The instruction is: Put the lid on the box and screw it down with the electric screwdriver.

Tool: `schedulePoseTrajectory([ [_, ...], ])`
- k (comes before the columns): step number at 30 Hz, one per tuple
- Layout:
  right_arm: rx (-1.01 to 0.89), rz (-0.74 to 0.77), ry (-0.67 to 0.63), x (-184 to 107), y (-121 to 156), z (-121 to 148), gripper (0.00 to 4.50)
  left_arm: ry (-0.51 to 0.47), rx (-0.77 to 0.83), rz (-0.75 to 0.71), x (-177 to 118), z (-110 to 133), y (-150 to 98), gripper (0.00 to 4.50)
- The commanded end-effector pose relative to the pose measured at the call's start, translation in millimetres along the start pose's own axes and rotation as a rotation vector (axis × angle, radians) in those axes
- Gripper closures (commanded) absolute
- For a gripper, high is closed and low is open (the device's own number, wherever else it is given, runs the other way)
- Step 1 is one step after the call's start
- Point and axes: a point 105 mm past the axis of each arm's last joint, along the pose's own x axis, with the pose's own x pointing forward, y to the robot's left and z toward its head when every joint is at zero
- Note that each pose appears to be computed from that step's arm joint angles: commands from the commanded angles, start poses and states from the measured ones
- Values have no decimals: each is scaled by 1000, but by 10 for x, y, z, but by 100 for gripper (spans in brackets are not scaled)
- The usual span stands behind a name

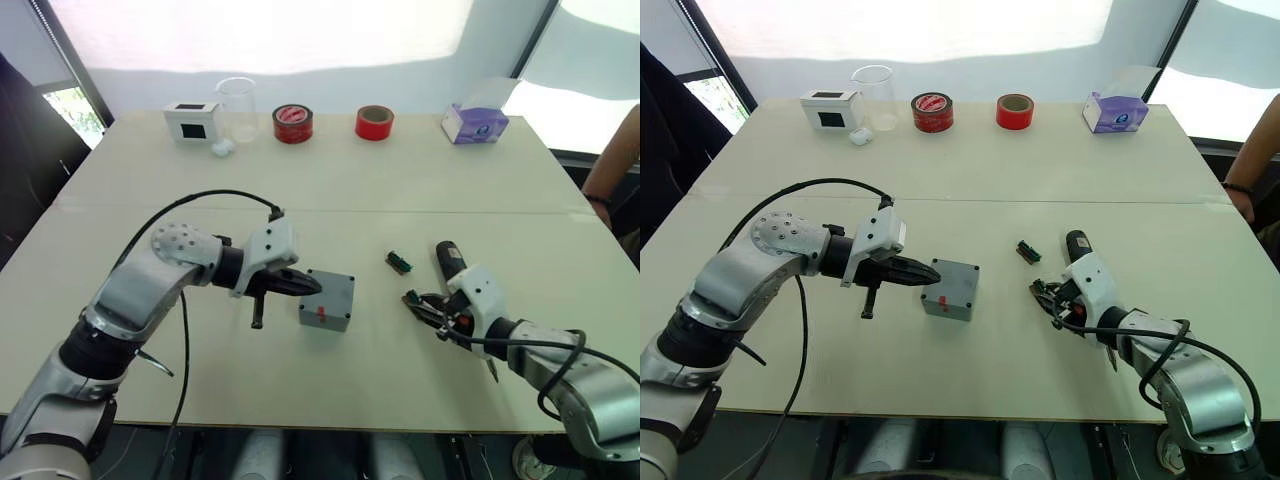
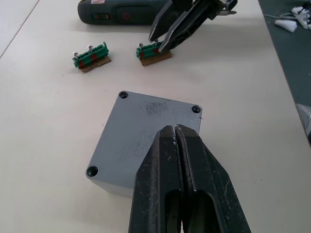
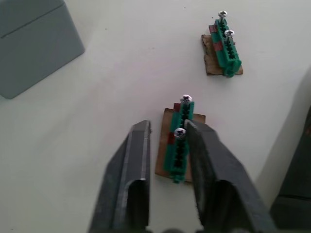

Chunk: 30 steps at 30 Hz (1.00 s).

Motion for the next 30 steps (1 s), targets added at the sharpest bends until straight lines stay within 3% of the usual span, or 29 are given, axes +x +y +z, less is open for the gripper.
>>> schedulePoseTrajectory([
  [1,-32,-21,-26,-14,-32,63,439,-13,40,22,-39,86,18,450],
  [9,-40,-27,-31,-29,-43,62,439,-15,38,35,-51,96,45,450],
  [20,-63,-5,-113,-99,-45,284,439,-39,-22,123,-178,40,244,450],
  [25,-104,7,-188,-132,-55,529,439,-34,-38,151,-255,18,291,450],
  [30,-156,153,-291,-32,276,880,439,-16,-94,149,-330,-89,226,450],
])
